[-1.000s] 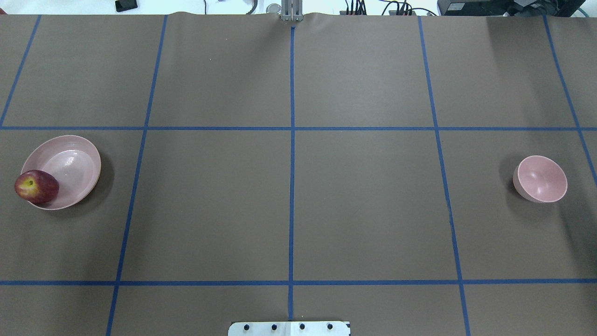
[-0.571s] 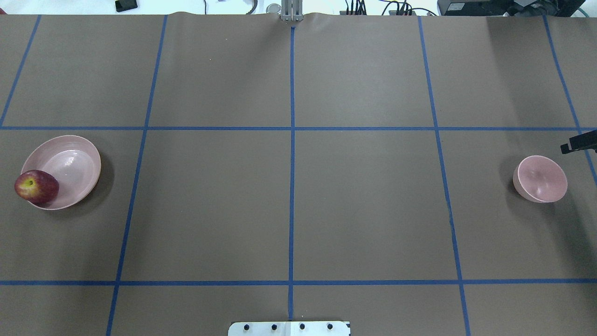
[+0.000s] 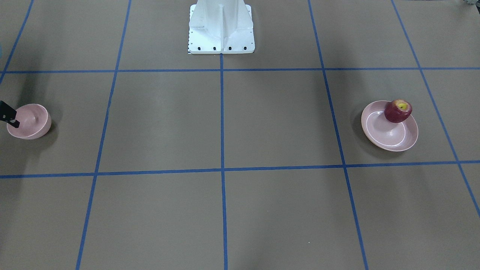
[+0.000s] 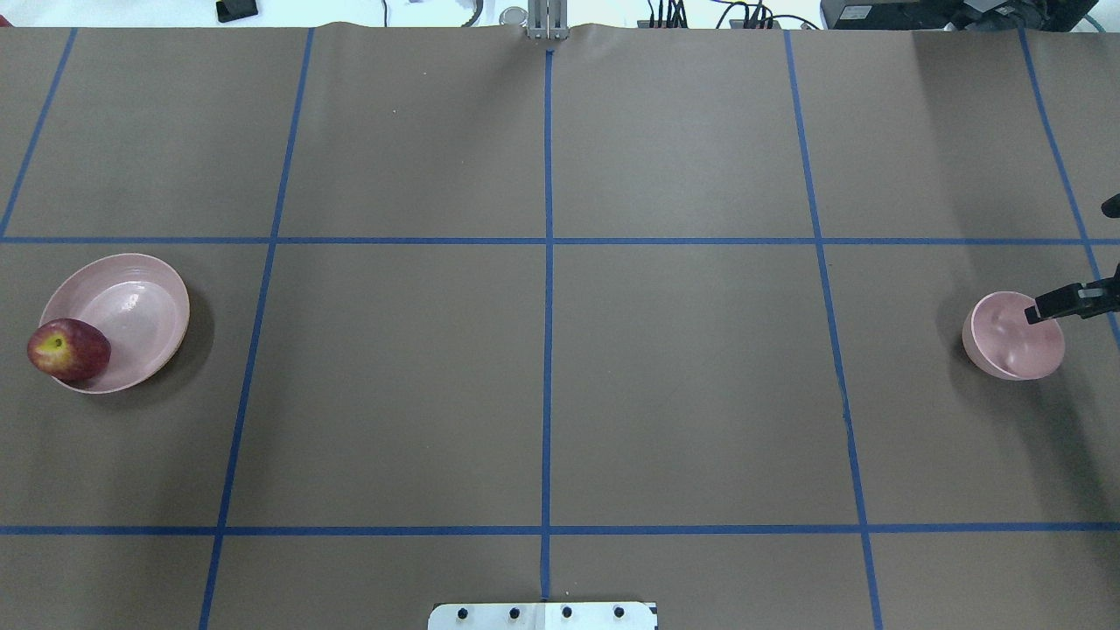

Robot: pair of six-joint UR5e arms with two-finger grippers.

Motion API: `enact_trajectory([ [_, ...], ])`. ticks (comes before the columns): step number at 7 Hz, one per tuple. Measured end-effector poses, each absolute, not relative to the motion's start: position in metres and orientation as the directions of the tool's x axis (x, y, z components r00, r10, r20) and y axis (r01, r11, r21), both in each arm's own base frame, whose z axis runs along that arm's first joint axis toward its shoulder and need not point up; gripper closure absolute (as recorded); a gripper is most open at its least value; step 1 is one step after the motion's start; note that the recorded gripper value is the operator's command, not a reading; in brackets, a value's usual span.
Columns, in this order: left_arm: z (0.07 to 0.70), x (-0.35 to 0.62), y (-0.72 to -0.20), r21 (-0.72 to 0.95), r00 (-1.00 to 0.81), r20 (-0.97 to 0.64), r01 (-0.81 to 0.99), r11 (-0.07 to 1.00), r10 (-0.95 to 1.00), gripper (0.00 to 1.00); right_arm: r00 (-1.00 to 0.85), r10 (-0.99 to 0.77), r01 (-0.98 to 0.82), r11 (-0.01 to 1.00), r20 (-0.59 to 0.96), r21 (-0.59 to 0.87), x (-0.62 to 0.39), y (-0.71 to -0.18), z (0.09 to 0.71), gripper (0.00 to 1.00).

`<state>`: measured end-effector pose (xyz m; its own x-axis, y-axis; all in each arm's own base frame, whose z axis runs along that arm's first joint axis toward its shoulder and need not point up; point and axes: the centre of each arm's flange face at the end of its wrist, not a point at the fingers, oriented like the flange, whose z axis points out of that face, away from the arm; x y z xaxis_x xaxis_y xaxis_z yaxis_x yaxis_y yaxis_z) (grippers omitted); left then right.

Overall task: Move apple from plate to bowl
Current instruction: 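Lower the right gripper onto the rim of the small pink bowl and grasp it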

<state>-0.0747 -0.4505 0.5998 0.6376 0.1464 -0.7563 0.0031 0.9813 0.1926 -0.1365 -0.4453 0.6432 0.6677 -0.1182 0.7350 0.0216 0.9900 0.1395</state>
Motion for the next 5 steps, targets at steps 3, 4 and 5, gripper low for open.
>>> enact_trajectory([
  [3,0.6022,-0.0744,-0.4499,0.190,0.638,-0.757,0.002,0.982,0.145,0.02,0.667,-0.131,0.049,0.990,0.734,0.132,-0.1477,-0.4414,0.6476,1.00],
  [4,0.6026,-0.0744,-0.4496,0.190,0.637,-0.757,0.001,0.982,0.146,0.02,0.661,-0.135,0.051,0.989,0.738,0.136,-0.1490,-0.4434,0.6440,1.00],
  [5,0.6028,-0.0744,-0.4495,0.191,0.637,-0.756,0.000,0.982,0.147,0.02,0.656,-0.136,0.049,0.989,0.742,0.139,-0.1488,-0.4458,0.6405,1.00],
])
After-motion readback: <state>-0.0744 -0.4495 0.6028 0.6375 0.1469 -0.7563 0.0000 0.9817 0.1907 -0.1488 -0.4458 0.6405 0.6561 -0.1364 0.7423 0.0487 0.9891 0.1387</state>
